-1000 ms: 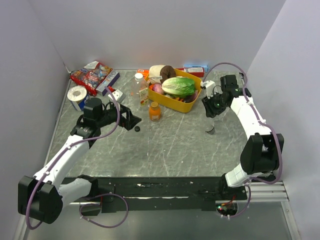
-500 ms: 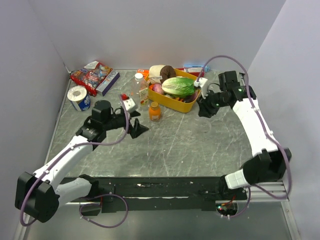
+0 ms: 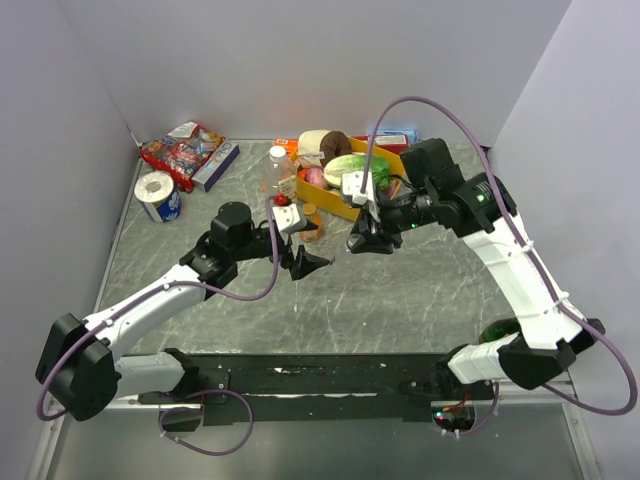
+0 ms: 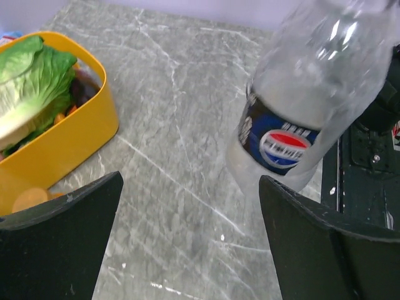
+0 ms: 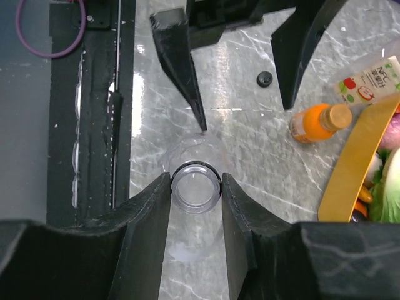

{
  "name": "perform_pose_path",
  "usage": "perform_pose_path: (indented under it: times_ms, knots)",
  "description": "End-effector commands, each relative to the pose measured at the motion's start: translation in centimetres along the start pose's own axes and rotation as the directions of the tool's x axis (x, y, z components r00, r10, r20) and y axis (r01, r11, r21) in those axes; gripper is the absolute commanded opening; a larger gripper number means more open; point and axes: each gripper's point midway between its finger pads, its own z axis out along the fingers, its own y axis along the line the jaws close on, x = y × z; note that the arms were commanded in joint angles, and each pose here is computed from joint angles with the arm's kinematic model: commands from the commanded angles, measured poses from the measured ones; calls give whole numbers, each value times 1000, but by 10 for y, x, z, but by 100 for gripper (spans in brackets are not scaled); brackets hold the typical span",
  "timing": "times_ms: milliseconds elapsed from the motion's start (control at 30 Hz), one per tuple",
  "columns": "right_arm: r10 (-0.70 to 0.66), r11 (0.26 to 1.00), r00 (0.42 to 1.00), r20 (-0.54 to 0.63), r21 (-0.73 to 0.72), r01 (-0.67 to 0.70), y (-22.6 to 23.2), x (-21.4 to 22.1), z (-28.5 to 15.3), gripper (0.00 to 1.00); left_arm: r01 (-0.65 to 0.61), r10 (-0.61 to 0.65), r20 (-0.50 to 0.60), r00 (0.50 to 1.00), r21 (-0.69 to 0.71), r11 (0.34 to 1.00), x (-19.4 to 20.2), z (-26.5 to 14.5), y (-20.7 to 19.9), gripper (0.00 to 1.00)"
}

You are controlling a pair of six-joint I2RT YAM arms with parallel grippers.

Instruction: Screw on the bottle caps

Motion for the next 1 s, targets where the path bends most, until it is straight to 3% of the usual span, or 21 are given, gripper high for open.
perform_pose_path:
  times_ms: [0,300,700,967]
  knots:
    - [-30,1000,999,21,3,30,-8,-18,2,14,-103,95,117,989,64,993,-42,8,-8,96]
    - [-33,990,998,-49,134,39,-44,-4,9,5,-157,159,-2,987,123,980,-29,-6,-6,96]
    - [12,999,985,173,-33,-6,-31,-61,22,4,-132,123,57,991,210,969,-29,2,-12,96]
    - [7,999,981,194,-45,2,-29,-71,28,4,-105,97,44,994,223,969,-25,5,-14,99]
